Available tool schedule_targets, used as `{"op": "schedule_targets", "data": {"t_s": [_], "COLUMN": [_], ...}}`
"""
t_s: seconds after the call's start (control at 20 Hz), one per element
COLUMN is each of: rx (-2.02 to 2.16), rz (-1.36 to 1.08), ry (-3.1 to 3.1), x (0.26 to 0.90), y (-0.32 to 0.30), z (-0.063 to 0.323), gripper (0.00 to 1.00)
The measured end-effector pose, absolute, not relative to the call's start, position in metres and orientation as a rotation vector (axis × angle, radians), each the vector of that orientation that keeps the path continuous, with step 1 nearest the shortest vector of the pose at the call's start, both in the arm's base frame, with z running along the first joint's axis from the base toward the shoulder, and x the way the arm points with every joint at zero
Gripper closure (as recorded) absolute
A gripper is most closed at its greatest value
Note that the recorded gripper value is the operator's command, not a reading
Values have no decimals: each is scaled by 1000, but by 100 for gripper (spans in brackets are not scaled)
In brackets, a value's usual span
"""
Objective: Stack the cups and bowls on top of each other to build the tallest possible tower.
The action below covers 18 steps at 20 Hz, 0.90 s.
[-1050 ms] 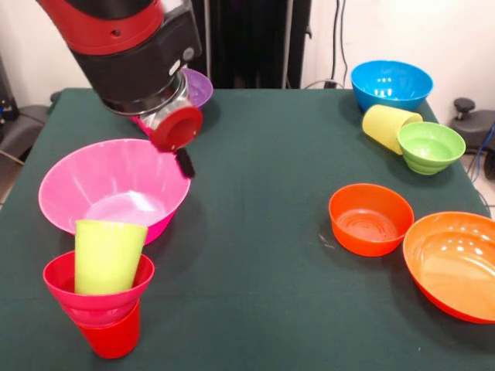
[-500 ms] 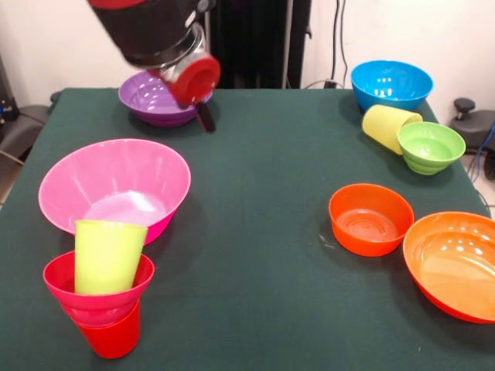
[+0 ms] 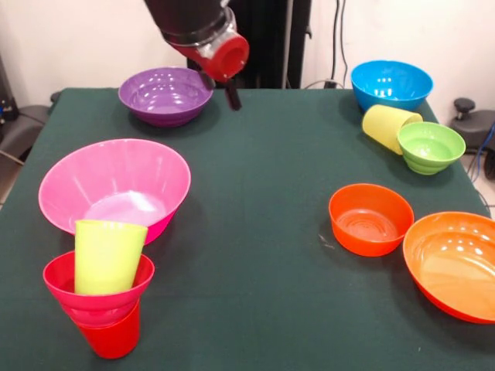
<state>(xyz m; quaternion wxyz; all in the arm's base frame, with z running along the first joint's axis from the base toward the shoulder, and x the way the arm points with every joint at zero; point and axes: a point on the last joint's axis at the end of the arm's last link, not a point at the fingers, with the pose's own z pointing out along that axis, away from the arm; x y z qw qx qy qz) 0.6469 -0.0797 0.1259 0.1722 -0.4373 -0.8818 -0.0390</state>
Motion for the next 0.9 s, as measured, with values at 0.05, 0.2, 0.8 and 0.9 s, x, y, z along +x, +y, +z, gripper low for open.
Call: {"op": "schedule_targets", "data": {"t_s": [0.05,0.2,0.8,0.9], "rx": [-1237,-1201,-1151,-1138], "rz": [-109,-98,-162,-192], "ry": [-2506,-2535,-2569,-2572], "x": [646,635,618,615], "y": [-78,-67,-28,-14], "z": [124,105,63,59], "gripper": [0,0,0,0]}}
